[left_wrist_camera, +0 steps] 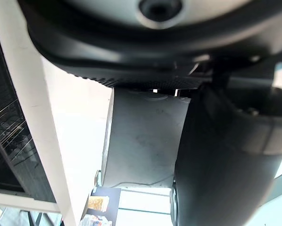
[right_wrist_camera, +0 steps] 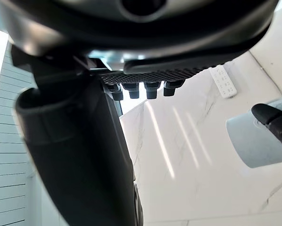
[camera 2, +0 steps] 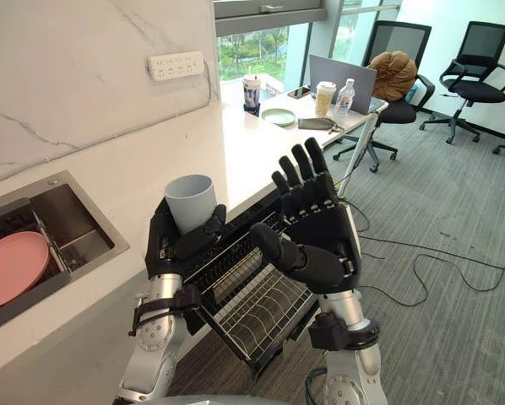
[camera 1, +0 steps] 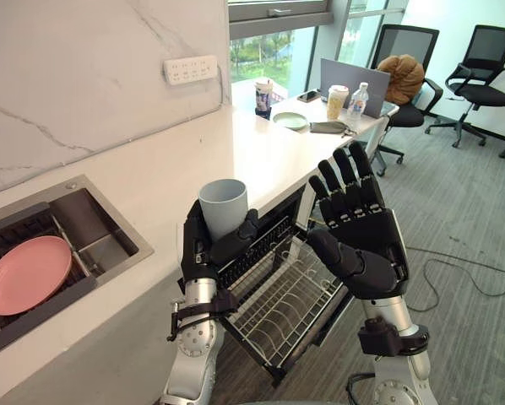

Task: Walk over to the sink, pick up the cup, carry it to the dishwasher, place the cup inside the dishwasher, then close the dishwasher door

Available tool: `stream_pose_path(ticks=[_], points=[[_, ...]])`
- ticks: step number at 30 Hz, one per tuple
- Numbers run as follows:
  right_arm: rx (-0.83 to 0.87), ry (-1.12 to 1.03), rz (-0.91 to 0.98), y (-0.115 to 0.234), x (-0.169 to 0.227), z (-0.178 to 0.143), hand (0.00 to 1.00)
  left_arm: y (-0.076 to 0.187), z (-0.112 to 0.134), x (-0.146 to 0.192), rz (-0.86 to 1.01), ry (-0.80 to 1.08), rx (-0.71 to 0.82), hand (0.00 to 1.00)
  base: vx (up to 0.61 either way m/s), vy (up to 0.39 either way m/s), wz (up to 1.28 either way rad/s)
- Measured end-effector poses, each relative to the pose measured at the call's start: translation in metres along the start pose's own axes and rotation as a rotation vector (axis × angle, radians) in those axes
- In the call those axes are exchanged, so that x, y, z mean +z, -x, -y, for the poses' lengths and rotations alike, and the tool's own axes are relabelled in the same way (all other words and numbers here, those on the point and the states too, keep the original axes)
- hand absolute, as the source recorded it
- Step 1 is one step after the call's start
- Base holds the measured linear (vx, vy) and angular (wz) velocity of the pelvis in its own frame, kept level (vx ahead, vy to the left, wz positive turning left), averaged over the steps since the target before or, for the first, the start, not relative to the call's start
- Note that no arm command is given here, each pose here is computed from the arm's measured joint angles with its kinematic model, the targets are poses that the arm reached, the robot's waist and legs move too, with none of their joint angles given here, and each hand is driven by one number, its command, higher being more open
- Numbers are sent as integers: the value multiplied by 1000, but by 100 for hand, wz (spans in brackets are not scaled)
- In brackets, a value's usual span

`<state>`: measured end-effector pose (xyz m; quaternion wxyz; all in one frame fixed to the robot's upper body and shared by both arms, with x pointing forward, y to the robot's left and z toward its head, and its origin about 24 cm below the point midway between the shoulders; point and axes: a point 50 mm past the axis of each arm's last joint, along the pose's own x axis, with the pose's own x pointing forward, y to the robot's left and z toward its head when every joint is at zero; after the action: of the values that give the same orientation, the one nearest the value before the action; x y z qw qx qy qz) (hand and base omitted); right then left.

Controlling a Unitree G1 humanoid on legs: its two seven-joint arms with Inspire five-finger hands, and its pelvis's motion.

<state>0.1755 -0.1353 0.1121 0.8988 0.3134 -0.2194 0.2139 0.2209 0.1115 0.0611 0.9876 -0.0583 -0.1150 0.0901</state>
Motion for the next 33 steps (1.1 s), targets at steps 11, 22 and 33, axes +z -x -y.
stream_pose_path(ticks=[11,22,33], points=[[76,-61,-72,-11,-8,-7,100,-13,10,11,156,-239,87,0,-3,-1,0],[31,59,-128,-15,-8,-1,100,-17,16,20,291,-396,106,0,-15,-6,-1],[23,76,-105,-25,-6,-1,100,-14,18,13,307,-477,78,0,-44,-15,-2]])
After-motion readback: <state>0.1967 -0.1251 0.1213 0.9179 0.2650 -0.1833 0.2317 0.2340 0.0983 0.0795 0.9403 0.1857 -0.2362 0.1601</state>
